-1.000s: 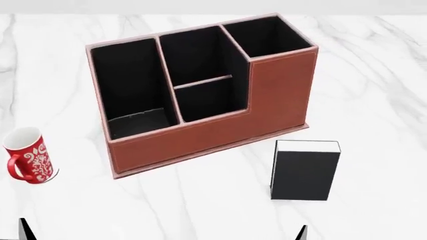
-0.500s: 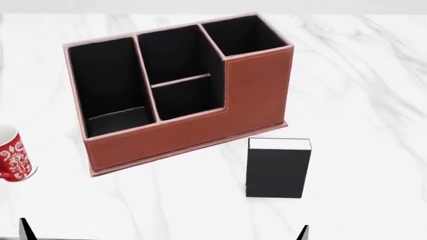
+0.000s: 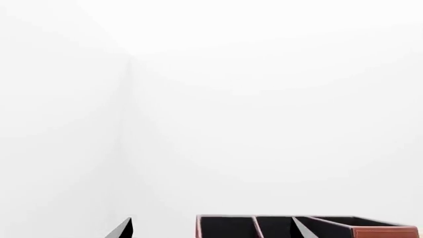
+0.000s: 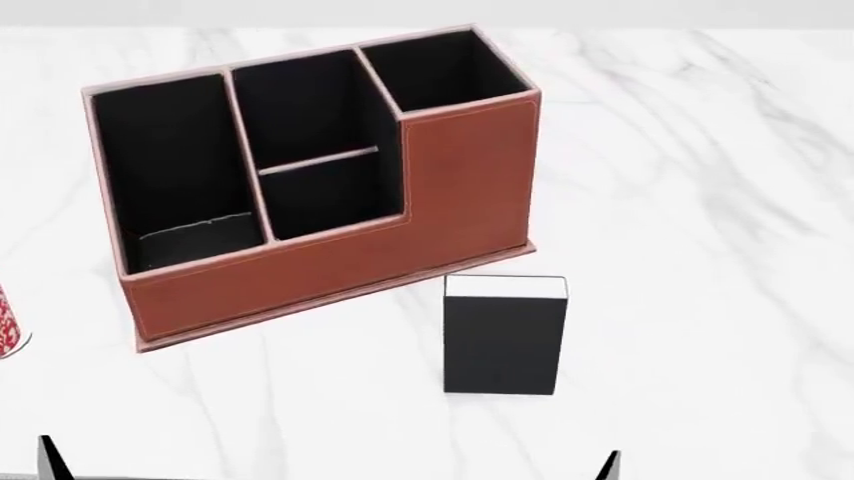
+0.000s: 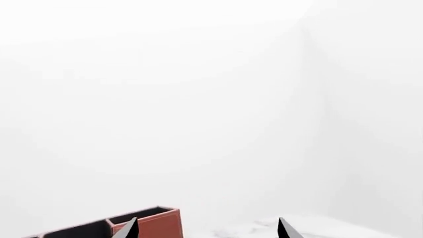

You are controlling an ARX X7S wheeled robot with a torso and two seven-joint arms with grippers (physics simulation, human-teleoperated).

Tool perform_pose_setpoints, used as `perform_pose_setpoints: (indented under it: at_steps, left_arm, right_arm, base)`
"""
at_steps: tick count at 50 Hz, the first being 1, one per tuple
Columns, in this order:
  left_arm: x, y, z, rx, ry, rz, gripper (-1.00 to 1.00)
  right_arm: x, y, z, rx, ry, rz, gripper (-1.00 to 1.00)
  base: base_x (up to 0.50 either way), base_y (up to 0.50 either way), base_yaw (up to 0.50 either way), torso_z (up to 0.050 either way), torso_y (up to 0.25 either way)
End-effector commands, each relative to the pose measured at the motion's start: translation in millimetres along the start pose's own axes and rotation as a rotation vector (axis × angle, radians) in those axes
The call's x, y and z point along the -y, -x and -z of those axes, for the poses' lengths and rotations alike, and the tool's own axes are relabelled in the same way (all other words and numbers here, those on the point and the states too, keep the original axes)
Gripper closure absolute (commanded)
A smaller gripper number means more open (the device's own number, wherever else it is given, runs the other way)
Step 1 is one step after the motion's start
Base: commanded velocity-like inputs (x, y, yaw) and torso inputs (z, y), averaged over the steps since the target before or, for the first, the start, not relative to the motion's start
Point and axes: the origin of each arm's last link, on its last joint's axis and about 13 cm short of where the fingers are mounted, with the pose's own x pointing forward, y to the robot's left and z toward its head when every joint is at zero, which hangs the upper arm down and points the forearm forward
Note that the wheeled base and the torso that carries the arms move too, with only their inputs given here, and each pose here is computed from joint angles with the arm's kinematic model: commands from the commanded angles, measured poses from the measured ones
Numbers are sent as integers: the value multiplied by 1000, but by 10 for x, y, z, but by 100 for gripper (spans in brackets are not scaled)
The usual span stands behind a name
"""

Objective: Pick up the book and place it in the back compartment of the caddy.

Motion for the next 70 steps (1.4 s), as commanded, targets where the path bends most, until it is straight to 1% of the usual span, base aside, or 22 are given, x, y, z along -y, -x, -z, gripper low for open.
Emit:
perform_pose_setpoints:
  at_steps: [1, 17, 70]
  left_arm:
    - [-5, -2, -2, 0, 1, 0, -100]
    - [-6, -3, 12, -2, 0, -1, -100]
    - [-8, -4, 16, 0, 1, -4, -100]
  right_arm:
    - [2, 7, -21, 17, -8, 4, -100]
    - [-2, 47, -61, 87, 8, 6, -100]
    - [-2, 40, -39, 81, 12, 8, -100]
  base:
    - [0, -113, 0, 0, 0]
    - [72, -10, 0, 0, 0]
    - [165, 0, 0, 0, 0]
